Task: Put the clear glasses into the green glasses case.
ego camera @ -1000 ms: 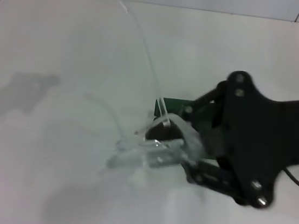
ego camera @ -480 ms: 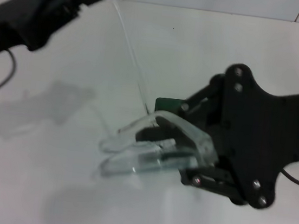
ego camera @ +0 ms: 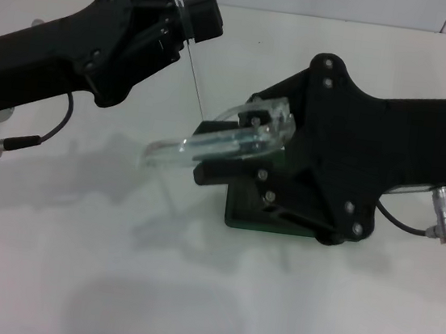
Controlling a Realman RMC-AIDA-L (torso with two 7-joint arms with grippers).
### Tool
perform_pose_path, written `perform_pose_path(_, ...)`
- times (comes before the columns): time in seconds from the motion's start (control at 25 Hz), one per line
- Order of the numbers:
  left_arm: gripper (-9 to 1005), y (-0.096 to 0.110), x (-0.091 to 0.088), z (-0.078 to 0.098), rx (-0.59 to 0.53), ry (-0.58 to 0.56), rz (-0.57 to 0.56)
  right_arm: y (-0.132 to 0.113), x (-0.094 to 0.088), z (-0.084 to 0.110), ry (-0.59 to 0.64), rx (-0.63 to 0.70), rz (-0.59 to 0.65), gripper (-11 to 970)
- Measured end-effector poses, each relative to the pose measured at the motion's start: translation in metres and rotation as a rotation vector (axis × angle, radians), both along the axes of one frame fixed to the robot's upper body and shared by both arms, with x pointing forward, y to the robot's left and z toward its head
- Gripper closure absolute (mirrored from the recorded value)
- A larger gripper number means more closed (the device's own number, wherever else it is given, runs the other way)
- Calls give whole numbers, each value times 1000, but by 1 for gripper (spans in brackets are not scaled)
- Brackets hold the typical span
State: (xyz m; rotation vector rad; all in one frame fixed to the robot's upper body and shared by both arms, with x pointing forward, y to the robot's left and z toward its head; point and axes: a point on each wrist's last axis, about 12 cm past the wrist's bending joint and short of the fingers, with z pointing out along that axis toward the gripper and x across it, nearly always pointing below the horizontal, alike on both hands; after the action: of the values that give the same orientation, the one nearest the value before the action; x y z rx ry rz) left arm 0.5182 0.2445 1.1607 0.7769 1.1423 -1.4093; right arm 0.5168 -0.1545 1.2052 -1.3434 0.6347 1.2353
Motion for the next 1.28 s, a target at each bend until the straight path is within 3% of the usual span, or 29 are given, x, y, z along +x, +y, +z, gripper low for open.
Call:
perform_pose_path(0.8, 942, -2, -5, 2, -3, -55, -50, -5, 8, -5, 48, 55, -59, 847)
perform_pose_path(1.28, 939, 4, 5, 8, -55, -75, 18, 3, 3, -9, 60, 35, -24, 847)
